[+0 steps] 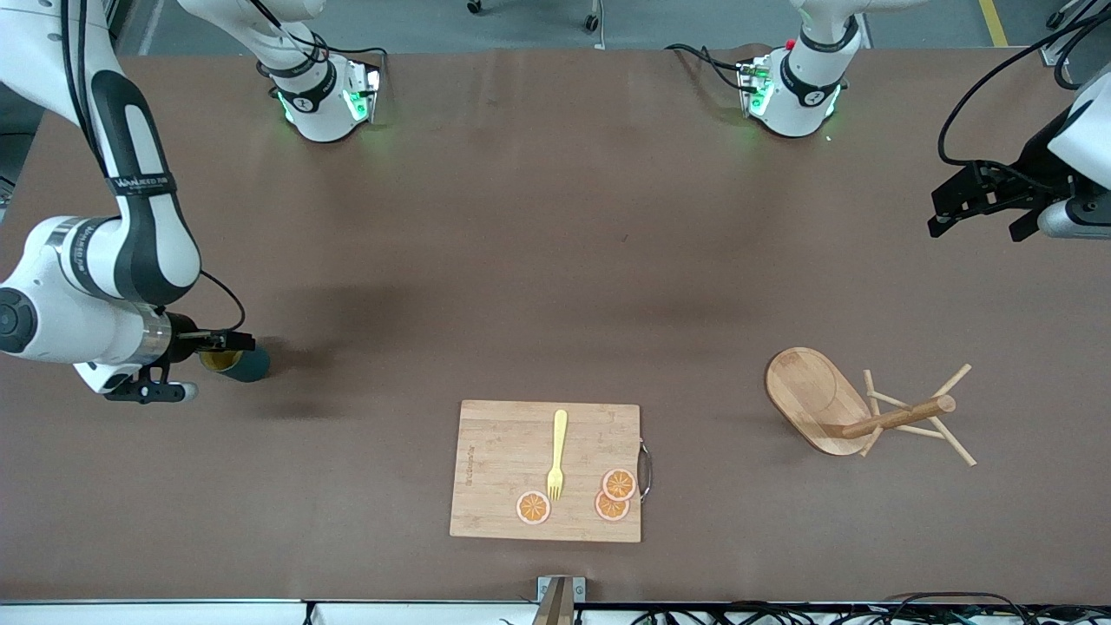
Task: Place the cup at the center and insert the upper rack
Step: 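Reach the right gripper down to the teal mug rim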
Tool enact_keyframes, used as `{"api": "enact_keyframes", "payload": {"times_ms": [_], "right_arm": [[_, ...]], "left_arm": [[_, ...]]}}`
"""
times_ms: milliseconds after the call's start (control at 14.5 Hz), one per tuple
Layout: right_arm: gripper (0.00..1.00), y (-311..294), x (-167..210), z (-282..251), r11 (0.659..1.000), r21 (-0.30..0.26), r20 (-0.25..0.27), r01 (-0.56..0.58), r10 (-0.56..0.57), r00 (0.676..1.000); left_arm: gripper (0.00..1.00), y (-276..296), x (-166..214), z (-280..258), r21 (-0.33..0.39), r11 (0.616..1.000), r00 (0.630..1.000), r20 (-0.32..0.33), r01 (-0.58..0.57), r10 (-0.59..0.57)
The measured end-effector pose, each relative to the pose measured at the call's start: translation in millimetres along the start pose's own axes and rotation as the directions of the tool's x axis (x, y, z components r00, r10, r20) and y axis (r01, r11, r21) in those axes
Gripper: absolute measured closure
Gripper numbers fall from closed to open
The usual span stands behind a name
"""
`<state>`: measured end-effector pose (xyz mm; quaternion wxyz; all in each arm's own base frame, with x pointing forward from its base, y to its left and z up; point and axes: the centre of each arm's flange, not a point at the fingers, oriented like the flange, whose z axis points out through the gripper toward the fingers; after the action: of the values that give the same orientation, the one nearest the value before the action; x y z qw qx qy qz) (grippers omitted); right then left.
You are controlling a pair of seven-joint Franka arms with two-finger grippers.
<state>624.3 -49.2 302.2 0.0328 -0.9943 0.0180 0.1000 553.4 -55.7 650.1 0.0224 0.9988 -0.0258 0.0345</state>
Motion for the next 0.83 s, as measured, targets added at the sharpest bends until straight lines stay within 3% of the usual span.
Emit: {"api": "enact_keyframes", "payload": {"times_ms": [756, 825], "right_arm": [[0.21, 5.3, 8.3, 49.4, 1.000, -0.004, 0.033, -0.008, 0.008, 0.999], [0.29, 5.7, 8.6, 51.3, 1.000, -0.004, 0.034, -0.008, 0.009, 0.999]], "left_arm": [[0.00, 0.0, 0.0, 0.0, 0.000, 1.000, 1.000, 0.000, 0.000, 0.000], [0.00, 0.0, 0.0, 0.0, 0.000, 1.000, 1.000, 0.000, 0.000, 0.000]]}}
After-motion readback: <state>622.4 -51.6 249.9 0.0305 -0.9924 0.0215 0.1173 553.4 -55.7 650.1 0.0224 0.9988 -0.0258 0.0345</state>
